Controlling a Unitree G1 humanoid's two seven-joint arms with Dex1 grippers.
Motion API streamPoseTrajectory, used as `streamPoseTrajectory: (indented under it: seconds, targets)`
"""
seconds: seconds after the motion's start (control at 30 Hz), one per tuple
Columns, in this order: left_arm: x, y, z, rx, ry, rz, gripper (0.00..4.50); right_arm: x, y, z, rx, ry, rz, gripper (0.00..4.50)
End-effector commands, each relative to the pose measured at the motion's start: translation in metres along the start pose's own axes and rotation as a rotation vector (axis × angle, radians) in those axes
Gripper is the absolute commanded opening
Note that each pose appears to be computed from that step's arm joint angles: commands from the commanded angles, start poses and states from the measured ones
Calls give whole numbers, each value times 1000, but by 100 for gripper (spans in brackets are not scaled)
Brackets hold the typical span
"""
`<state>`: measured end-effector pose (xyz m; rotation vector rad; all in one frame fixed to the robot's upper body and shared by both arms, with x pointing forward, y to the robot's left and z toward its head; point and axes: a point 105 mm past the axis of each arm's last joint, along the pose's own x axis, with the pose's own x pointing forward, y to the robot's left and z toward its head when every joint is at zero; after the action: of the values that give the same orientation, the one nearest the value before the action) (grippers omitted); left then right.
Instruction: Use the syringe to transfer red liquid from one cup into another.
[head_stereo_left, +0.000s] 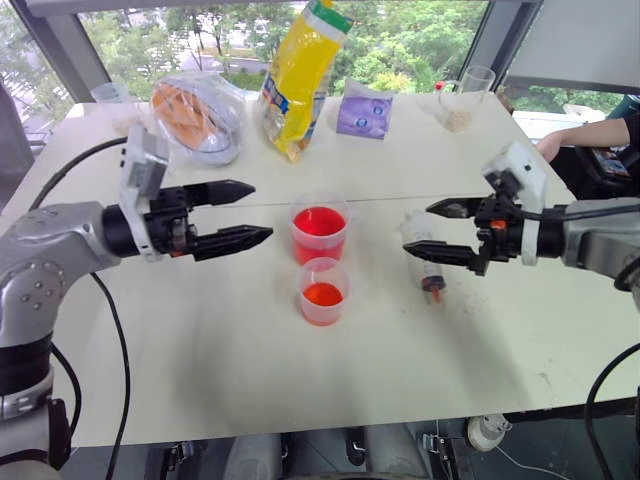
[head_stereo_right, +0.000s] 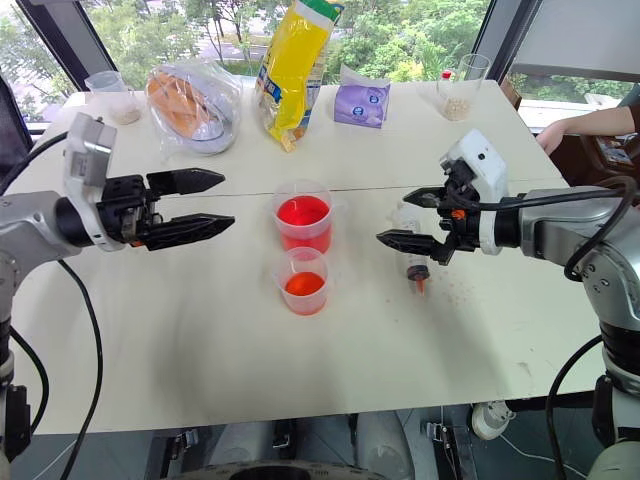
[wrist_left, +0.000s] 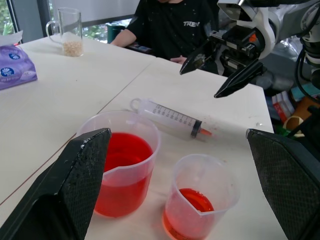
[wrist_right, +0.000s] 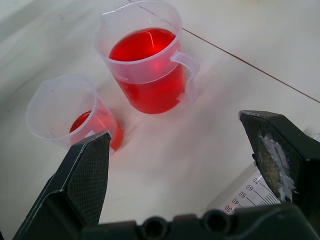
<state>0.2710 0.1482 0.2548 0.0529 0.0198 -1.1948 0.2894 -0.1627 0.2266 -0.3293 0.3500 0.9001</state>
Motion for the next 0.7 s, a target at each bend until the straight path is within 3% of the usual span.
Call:
streamPoseTrajectory:
  seconds: [0.03, 0.43, 0.7]
  targets:
    - [1, -3, 6, 46, -13, -6, 450, 0, -8, 2, -10, 20, -49, 447]
    - [12, 0, 0, 64, -16, -27, 450, 22, -77, -38, 401, 339, -329, 447]
    - [13, -1, -5, 70, -24, -14, 450, 49, -84, -50, 599, 497, -347, 447]
